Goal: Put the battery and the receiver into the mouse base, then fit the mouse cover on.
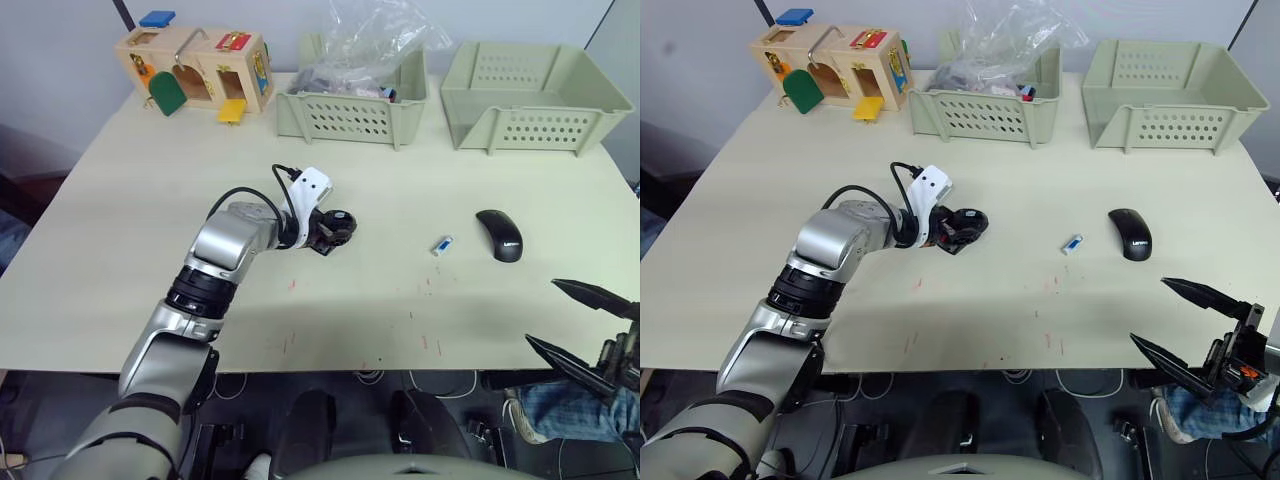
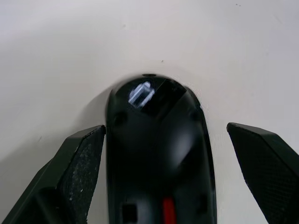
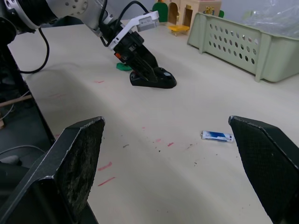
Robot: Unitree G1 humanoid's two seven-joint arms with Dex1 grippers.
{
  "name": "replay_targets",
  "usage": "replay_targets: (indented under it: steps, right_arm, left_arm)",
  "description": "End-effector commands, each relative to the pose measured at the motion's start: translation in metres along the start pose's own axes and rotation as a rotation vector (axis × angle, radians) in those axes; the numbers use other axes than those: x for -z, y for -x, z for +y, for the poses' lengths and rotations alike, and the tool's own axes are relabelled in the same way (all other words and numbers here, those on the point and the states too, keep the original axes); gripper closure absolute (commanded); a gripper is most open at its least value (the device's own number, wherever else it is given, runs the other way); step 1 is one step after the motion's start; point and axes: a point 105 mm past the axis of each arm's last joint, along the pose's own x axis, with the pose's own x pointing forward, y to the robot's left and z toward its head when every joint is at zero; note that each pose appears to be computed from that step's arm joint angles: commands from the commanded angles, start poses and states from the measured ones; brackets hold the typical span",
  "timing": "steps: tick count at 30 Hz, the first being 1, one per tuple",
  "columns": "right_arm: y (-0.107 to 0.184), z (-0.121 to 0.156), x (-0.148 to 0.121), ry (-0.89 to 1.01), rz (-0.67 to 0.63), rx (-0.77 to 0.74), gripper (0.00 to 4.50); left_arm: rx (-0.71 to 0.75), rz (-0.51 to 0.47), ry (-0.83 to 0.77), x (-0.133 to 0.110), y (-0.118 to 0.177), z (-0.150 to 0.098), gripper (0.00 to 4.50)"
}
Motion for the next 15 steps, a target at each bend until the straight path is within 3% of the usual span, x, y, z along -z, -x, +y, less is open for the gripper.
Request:
replay_targets:
  steps: [1, 15]
  right_arm:
    - [-0.0027, 0.0030, -0.0089, 0.035, -0.017, -0.017, 0.03]
    - [-0.0038, 0.0059, -0.0079, 0.023, -0.024, 0.001, 0.03]
  left_arm:
    - [-0.007, -0.008, -0.023, -0.0080, 0.0016, 0.0009, 0.08]
    - [-0.030, 0.019, -0.064, -0.0053, -0.0016, 0.0068, 0.08]
